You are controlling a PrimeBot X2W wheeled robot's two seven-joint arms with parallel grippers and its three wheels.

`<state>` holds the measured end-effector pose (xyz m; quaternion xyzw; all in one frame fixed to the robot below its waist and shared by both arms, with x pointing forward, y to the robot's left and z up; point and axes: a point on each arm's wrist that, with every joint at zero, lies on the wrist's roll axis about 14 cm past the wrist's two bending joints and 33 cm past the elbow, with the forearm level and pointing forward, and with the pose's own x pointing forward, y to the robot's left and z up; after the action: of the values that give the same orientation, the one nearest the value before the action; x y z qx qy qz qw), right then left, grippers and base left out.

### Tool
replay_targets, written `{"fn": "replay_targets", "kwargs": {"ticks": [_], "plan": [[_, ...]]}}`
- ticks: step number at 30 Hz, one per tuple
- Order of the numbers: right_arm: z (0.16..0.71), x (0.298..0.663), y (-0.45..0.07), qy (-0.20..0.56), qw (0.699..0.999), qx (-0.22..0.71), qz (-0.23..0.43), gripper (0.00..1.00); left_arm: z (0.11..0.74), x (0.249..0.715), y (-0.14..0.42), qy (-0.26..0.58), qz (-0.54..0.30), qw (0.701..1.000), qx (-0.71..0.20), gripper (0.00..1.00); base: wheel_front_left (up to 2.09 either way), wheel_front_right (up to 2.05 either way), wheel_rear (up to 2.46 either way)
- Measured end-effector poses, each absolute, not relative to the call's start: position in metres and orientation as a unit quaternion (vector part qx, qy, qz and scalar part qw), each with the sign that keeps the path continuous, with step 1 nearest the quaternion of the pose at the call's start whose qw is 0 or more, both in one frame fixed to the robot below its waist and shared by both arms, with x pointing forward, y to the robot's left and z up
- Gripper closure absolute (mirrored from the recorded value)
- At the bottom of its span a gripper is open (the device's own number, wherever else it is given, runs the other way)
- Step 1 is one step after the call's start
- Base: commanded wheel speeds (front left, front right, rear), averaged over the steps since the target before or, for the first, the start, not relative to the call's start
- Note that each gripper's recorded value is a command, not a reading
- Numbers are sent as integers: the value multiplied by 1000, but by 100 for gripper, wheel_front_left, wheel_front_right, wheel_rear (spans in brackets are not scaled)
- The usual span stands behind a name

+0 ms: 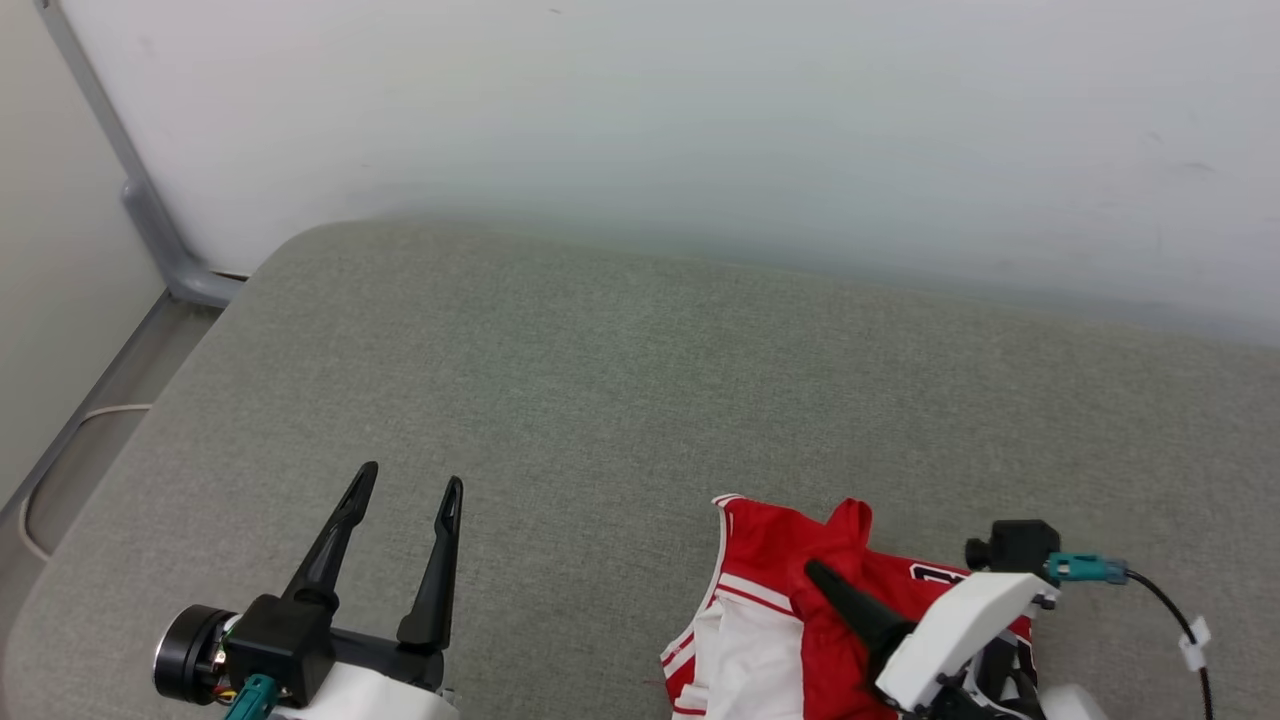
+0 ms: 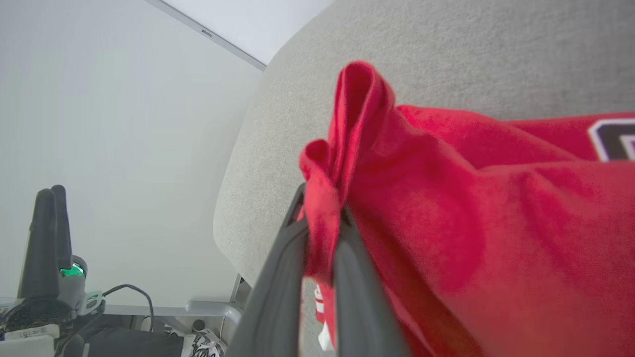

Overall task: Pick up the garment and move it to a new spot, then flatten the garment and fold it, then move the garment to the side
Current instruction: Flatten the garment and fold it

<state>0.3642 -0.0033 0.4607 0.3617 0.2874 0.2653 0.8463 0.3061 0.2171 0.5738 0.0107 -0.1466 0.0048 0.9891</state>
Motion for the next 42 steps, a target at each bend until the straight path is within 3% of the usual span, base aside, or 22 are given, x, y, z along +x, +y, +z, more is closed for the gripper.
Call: {"fn": "replay_targets", "kwargs": {"ticks": [8, 9, 10, 11, 22, 24, 29, 35, 42], "plan": [[436, 368, 28, 318, 842, 337, 277, 100, 566, 303, 224, -133, 19, 991, 11, 0, 0, 0, 0], [434, 368, 30, 320, 842, 335, 277, 67, 565, 303, 225, -132, 20, 991, 11, 0, 0, 0, 0], [431, 367, 34, 324, 842, 329, 280, 3, 564, 302, 226, -130, 22, 991, 12, 0, 0, 0, 0], [429, 367, 36, 326, 842, 325, 281, 0, 564, 302, 227, -129, 23, 991, 11, 0, 0, 0, 0], [467, 354, 78, 308, 814, 347, 350, 0, 569, 299, 228, -139, 22, 990, 15, 0, 0, 0, 0], [486, 363, 78, 283, 820, 347, 358, 0, 571, 301, 223, -143, 13, 990, 14, 0, 0, 0, 0], [518, 402, 50, 208, 873, 280, 340, 0, 575, 310, 212, -149, -6, 989, 6, 0, 0, 0, 0], [554, 447, -39, 92, 954, 60, 280, 0, 576, 322, 195, -151, -29, 988, -10, 0, 0, 0, 0], [571, 449, -126, 17, 979, -70, 192, 0, 571, 335, 185, -142, -42, 988, -29, 0, 0, 0, 0]]}}
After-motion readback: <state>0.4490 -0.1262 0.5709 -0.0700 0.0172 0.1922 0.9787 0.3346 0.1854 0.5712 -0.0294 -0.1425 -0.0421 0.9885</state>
